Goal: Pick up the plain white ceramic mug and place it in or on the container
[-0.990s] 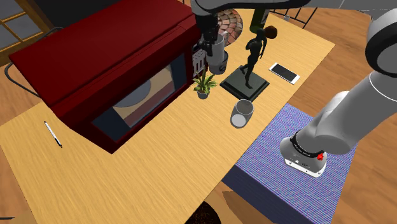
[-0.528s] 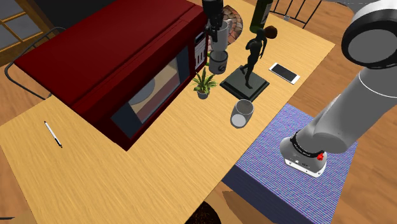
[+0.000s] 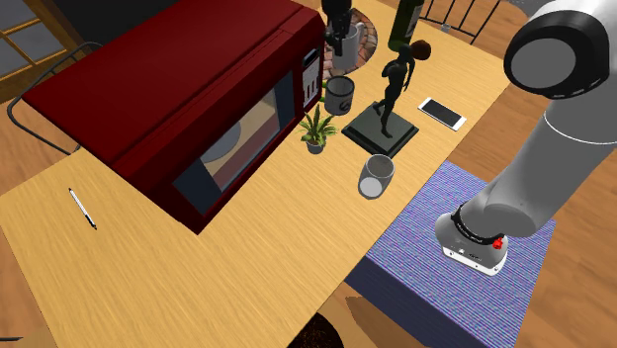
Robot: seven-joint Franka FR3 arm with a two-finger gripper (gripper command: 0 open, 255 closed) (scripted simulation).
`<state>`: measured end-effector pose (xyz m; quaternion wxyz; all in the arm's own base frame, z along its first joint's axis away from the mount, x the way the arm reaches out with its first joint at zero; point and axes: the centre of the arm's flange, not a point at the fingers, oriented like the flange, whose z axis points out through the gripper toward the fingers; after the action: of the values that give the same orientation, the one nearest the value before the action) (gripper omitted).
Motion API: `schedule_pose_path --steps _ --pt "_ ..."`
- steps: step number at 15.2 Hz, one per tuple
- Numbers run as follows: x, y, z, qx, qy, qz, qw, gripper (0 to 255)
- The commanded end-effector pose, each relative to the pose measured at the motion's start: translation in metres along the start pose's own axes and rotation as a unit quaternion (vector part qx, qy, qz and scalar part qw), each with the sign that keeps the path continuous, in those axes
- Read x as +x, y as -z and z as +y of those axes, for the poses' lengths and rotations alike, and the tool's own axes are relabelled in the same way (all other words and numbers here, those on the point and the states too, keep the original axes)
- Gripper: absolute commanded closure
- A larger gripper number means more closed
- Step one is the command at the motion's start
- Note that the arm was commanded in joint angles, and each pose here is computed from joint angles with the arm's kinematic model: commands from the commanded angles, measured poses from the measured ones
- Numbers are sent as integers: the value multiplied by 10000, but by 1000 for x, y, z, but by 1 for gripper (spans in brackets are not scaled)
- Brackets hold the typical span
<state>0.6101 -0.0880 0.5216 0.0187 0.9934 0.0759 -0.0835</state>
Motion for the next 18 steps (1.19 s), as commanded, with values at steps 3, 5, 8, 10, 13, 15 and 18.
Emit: schedule_pose_path --steps 3,5,8,10,13,15,18 --pt "3 -21 1 -1 2 3 10000 255" --pt "5 -31 0 -1 2 3 10000 255" --pt "8 -47 0 -1 2 3 10000 255" --pt "9 -57 0 -1 2 3 10000 255" --pt "12 -72 -1 -1 2 3 10000 255" --pt "12 -72 -1 -1 2 3 10000 255" --pt "12 -72 -1 -1 2 3 10000 255"
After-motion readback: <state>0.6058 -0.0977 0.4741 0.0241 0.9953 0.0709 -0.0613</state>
